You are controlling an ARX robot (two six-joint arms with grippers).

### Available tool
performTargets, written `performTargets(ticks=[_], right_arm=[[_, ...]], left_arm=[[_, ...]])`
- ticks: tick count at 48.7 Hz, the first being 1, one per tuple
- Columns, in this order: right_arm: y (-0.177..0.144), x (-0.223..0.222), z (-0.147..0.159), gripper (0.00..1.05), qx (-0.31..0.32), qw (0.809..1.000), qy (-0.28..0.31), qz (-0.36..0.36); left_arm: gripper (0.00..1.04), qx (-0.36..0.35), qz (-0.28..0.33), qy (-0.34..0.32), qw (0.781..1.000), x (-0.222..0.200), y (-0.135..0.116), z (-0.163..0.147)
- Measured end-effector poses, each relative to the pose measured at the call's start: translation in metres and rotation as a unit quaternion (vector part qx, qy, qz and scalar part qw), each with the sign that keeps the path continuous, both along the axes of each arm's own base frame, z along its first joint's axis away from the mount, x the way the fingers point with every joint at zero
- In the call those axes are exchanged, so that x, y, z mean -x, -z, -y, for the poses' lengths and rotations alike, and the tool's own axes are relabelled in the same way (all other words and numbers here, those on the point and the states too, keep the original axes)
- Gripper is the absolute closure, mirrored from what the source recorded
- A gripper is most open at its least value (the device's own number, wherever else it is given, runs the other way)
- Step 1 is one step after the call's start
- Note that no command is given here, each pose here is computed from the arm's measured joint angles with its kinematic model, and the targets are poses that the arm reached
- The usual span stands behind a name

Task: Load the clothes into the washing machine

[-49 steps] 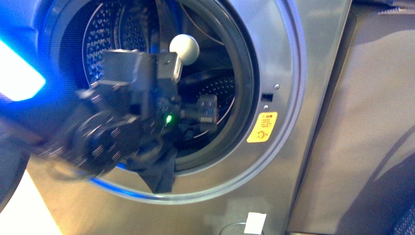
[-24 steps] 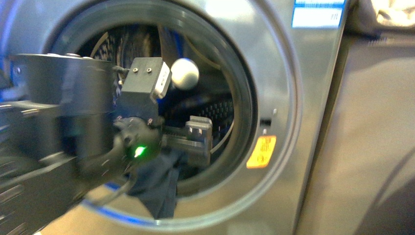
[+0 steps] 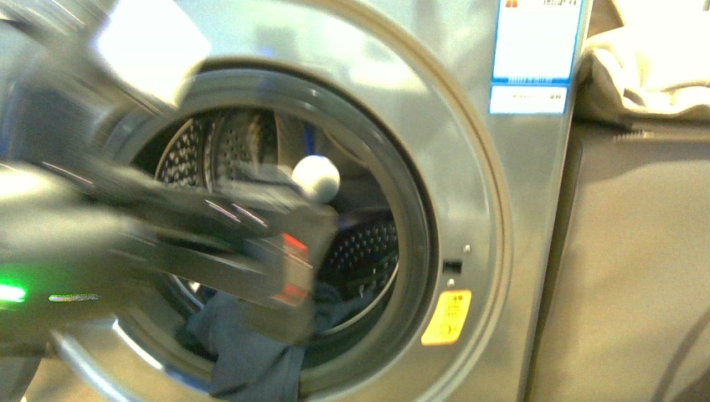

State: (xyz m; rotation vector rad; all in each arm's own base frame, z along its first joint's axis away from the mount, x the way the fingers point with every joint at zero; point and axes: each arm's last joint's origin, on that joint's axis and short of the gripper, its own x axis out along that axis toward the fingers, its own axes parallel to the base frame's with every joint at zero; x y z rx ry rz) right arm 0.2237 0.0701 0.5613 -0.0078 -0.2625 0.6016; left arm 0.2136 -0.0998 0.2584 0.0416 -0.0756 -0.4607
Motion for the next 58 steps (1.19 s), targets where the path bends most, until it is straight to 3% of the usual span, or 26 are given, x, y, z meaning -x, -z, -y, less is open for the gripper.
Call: performTargets(ticks=[16,23,31,42,58], right_arm=[[0.0,0.0,0.0,0.07,0.0,1.0,0.0,0.0],[0.0,0.0,0.0,0.07,0.0,1.0,0.0,0.0],[0.0,0.0,0.0,0.07,0.0,1.0,0.0,0.0],[0.0,0.0,0.0,0.07,0.0,1.0,0.0,0.0],[0.0,0.0,0.0,0.07,0.0,1.0,0.0,0.0]], left_arm=[[0.07,-0.001,0.022,-0.024,0.999,0.041,-0.026,-0.024],[0.32,0.011,-0.029,-0.203,0.979,0.061,-0.013,-0.043],[0.64,0.014,-0.039,-0.223,0.974,0.072,0.019,-0.064],[1.02,0.019,-0.04,-0.225,0.973,0.082,0.044,-0.079],[1.01,0.02,-0.038,-0.215,0.976,0.093,0.067,-0.095]])
